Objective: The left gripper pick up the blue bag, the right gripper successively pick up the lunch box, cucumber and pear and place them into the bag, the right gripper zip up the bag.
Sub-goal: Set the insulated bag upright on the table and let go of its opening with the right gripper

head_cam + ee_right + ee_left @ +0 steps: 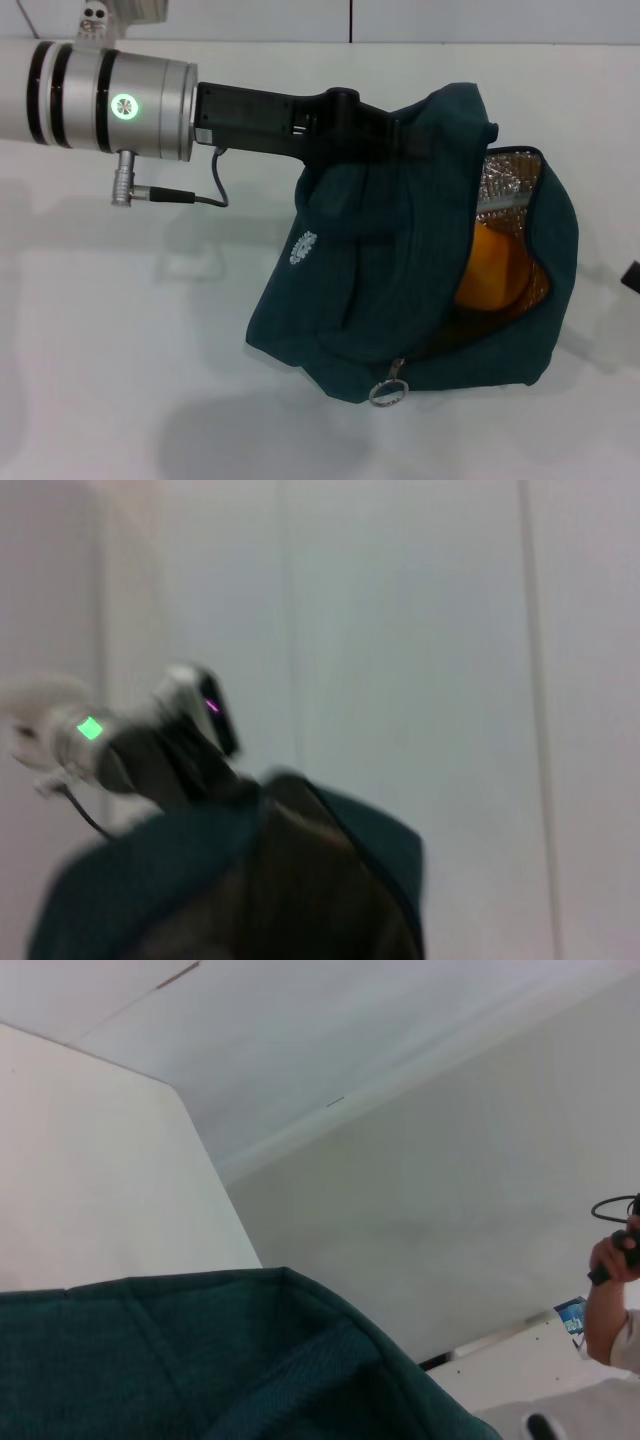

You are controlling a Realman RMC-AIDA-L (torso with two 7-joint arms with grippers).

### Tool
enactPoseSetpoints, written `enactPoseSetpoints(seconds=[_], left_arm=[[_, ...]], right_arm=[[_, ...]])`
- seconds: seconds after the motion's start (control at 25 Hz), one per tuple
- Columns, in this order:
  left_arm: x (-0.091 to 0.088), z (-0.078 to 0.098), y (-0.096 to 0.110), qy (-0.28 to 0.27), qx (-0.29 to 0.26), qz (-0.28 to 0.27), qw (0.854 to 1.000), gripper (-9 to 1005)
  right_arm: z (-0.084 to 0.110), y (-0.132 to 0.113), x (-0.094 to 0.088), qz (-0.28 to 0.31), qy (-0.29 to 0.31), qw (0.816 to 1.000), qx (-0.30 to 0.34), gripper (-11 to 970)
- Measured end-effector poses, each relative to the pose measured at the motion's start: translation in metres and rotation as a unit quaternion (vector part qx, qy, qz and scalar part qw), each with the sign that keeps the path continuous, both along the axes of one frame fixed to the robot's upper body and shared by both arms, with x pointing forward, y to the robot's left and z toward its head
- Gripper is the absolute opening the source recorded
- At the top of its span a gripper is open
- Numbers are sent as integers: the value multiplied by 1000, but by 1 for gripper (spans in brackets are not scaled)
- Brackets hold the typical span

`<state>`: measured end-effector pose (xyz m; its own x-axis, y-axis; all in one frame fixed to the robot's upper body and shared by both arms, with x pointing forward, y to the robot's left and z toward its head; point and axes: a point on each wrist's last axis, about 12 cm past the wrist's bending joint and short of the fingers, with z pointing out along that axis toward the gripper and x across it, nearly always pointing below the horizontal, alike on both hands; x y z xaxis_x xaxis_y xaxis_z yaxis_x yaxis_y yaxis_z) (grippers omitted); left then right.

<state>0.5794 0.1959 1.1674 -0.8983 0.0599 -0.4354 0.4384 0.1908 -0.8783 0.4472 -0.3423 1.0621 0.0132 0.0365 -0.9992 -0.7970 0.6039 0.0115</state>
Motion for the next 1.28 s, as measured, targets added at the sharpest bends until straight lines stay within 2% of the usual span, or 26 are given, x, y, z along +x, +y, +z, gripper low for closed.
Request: enactPoseSetpoints(seconds=[0.16,0.28,0.56,0.88,1.04,1.28], left_arm=[[-1,-2,1,3,0,2,1000,67],[-1,-2,0,3,0,0,1000,67],[-1,-1,-1,2,1,-1,1000,67],[-2,-3,0,1,1,0,1000,67],[-2,-3,0,-2,1,-1,1000,67],[-2,-7,0,0,-3,-2,1000,67]], right_arm=[[-15,-1,-6,-29,20,999,-14,750],[-22,2,-3,-35,33,999,-26,761],[-31,20,18,-30,57,997,-46,758],[-35,51,56,-8,82,993,-81,754],[-36,64,66,7,94,992,-88,732],[-31,67,68,11,85,994,-71,673]])
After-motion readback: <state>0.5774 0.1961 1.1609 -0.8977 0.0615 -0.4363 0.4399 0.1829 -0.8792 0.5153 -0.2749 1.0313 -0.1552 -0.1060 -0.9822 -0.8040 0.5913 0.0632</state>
